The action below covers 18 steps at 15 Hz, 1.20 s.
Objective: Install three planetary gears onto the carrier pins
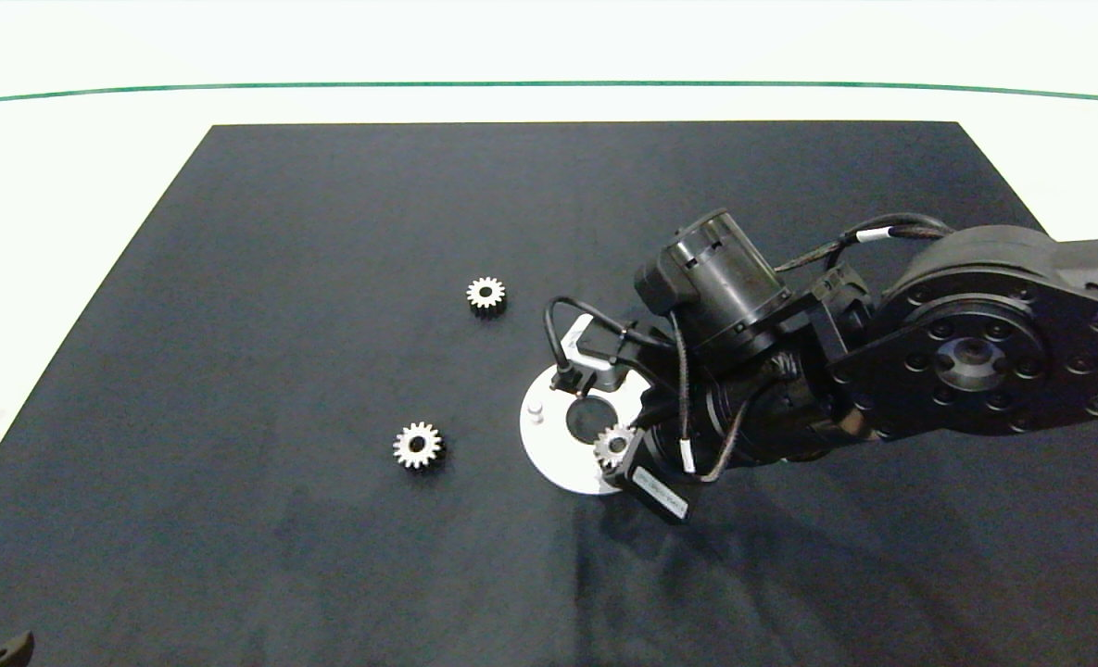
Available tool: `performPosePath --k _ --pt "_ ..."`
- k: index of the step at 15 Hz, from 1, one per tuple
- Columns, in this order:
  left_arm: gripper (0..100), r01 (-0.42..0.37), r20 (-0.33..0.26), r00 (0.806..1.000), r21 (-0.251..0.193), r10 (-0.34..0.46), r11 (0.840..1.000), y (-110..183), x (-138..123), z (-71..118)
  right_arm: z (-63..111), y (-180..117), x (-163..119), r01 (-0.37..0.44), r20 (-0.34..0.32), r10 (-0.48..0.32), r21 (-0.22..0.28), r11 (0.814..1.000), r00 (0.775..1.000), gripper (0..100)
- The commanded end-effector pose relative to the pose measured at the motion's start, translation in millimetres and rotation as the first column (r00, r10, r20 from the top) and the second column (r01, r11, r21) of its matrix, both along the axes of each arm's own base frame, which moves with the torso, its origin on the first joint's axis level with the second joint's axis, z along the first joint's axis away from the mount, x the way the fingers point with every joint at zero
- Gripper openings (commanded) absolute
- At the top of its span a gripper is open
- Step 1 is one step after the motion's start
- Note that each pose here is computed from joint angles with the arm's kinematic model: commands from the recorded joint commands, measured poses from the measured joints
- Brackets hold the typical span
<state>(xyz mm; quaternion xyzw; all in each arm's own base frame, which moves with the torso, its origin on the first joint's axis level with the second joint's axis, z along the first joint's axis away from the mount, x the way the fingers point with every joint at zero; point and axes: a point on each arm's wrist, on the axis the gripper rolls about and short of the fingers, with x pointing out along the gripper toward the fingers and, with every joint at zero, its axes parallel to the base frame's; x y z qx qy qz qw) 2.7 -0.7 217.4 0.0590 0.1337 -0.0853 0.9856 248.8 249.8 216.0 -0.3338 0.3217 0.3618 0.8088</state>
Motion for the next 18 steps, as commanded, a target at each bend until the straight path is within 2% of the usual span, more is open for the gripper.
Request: performPosePath --k 1,7,11,18 --pt "100 0.0 -0.003 1.0 0.001 0.0 1.0 0.0 0.2 -0.1 10.1 -6.0 -6.3 -0.003 0.019 0.002 0.016 1.0 1.0 22" --pt "100 0.0 -0.003 1.0 0.001 0.0 1.0 0.1 -0.7 -1.7 5.2 -6.3 -8.7 -0.009 0.0 0.009 -0.011 1.0 1.0 22" --pt "100 0.0 -0.012 1.0 0.003 0.0 1.0 0.0 0.2 -3.7 4.6 -3.1 -4.9 -0.007 0.005 0.007 -0.006 1.0 1.0 22" --pt "100 -0.001 -0.013 1.0 0.001 0.001 1.0 0.0 0.2 -3.7 1.8 -8.6 -10.9 -0.022 -0.016 0.021 -0.042 0.999 1.0 22"
